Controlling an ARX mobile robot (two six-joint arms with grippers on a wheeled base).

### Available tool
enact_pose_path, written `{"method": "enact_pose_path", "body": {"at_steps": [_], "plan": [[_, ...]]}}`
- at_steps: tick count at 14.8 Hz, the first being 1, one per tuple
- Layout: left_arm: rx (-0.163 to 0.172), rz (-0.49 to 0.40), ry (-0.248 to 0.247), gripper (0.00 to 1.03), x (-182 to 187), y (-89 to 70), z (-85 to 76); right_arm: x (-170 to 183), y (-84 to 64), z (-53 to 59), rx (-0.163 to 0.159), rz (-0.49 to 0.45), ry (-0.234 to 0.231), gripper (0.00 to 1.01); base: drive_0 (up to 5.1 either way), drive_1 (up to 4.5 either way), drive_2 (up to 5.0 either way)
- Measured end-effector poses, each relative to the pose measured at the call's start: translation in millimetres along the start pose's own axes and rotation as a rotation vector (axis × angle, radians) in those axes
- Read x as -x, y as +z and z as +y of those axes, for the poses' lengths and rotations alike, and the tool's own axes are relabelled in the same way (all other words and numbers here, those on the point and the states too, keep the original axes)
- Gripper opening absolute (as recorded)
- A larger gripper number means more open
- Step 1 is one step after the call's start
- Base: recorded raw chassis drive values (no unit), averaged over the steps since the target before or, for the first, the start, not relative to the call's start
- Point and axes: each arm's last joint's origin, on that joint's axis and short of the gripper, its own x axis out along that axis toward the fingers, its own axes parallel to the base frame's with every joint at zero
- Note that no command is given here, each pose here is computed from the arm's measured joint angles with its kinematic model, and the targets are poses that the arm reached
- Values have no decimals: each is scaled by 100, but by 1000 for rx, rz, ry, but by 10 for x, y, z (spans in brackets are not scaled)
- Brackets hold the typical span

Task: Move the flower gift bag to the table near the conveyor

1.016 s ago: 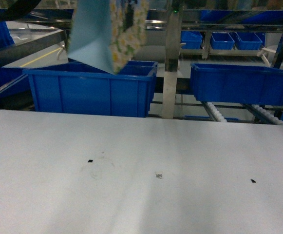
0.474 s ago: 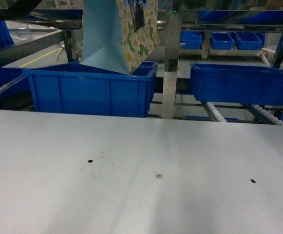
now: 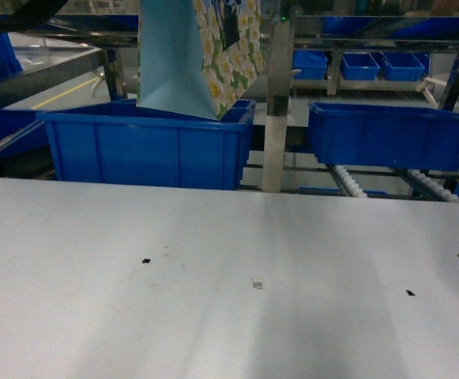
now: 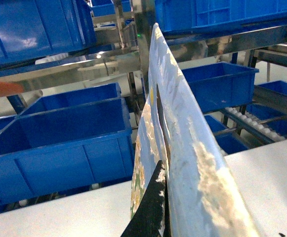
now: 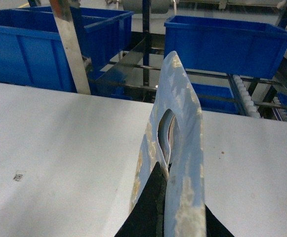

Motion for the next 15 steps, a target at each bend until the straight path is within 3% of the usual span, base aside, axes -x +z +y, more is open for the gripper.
{"method": "enact_pose_path", "body": {"at_steps": [3,6,9,11,15], "plan": [[-1,0,0,2,0,0,0,-103,-159,-110,-13,31,-27,2,0,0,0],[-1,1,0,2,0,-1,0,-228,-222,-204,-25,32,-30,2,0,0,0],[-1,0,0,2,0,0,0,-395,-255,-282,-28,22,-10,2,0,0,0],[0,0,0,2,0,0,0,-682,-288,-401,-7,16,11,2,0,0,0],[-1,0,0,2,0,0,0,-736,-378,-402,-34,20,48,2,0,0,0]]}}
